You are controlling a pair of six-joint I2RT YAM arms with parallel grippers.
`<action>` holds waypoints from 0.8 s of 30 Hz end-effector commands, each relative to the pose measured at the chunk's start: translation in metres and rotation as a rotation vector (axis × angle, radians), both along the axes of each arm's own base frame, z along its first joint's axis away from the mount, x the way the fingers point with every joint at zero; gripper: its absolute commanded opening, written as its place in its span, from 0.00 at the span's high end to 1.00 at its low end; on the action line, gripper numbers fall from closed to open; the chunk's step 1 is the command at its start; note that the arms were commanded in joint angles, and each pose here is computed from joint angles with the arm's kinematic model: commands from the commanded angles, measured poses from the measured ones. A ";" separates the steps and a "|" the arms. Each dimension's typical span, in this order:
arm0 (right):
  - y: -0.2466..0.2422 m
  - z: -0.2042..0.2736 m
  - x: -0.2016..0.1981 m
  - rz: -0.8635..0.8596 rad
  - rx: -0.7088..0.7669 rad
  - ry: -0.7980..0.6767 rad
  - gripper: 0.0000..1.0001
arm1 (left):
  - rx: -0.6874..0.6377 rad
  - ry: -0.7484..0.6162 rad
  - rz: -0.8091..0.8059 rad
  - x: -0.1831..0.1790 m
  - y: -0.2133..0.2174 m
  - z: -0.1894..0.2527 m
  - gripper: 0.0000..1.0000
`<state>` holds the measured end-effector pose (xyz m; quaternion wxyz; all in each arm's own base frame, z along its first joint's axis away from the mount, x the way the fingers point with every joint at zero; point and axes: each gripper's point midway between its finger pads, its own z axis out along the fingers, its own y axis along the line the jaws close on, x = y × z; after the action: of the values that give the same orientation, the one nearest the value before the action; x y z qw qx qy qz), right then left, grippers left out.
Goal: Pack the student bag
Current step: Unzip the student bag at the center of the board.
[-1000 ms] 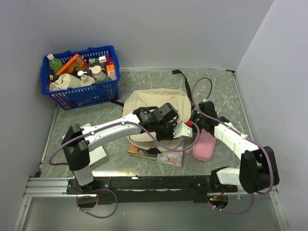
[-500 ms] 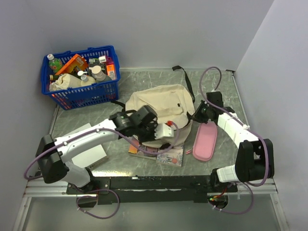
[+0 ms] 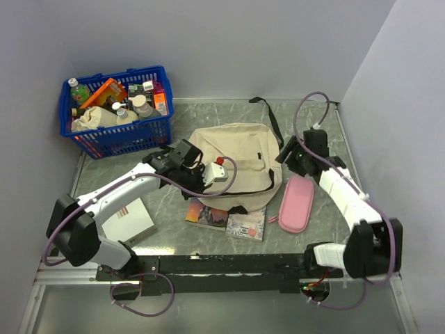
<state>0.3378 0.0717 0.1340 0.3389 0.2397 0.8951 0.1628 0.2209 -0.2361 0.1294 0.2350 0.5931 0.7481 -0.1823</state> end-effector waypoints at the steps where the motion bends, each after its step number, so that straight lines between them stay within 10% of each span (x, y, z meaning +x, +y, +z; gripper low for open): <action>1: 0.053 0.042 -0.039 0.099 0.139 -0.101 0.29 | -0.120 0.024 -0.074 -0.005 -0.037 0.012 0.99; 7: 0.106 0.031 -0.093 0.141 0.348 -0.043 0.26 | -0.142 0.002 -0.112 -0.003 -0.050 0.017 0.99; 24: 0.192 0.028 -0.105 0.253 0.335 0.116 0.23 | -0.136 -0.057 -0.110 -0.004 -0.038 0.023 0.99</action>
<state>0.2236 0.2499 0.1221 0.1902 0.1787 0.9162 0.3040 0.2155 -0.2691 0.1345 0.2525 0.6147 0.7134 -0.2223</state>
